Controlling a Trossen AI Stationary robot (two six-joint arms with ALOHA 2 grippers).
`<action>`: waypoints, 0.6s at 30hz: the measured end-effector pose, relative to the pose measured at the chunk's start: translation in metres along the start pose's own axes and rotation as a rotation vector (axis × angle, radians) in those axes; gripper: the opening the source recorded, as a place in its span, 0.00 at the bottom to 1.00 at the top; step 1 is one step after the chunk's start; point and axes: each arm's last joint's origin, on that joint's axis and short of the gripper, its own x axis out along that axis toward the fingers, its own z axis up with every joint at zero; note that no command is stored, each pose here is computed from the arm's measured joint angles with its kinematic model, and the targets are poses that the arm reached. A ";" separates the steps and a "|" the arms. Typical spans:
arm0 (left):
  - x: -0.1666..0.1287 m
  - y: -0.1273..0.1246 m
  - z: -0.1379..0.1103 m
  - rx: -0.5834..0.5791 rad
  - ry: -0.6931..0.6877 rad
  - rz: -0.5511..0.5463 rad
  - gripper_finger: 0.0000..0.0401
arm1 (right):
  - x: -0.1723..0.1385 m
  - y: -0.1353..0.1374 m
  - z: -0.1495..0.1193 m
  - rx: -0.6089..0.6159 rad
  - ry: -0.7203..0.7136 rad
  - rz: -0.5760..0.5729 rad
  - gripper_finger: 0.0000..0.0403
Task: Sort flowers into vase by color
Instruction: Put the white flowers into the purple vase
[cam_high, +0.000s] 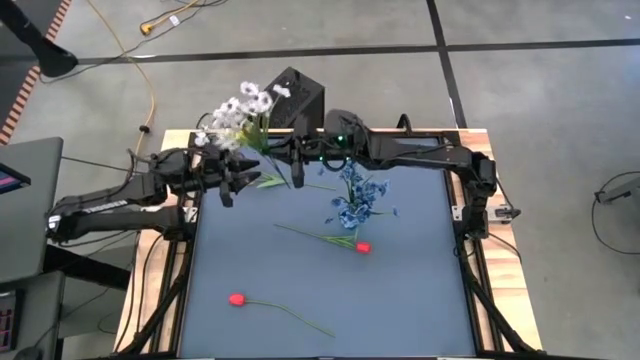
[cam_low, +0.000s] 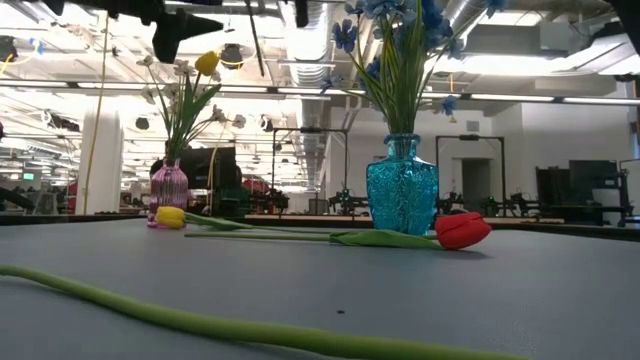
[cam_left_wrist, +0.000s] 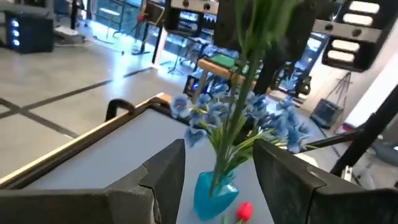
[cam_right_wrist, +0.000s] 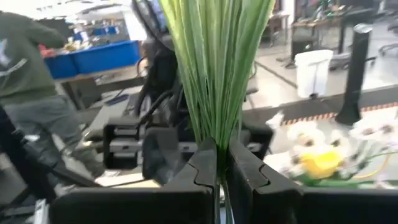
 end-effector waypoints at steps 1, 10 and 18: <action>-0.001 0.000 0.001 0.001 -0.009 -0.002 0.44 | -0.001 0.000 0.001 0.000 -0.002 0.000 0.10; 0.000 -0.004 0.011 0.000 -0.112 -0.053 0.44 | 0.003 0.008 -0.002 0.013 -0.005 0.012 0.10; 0.016 -0.007 0.012 -0.005 -0.127 -0.164 0.44 | 0.004 0.015 -0.006 0.013 0.014 -0.013 0.10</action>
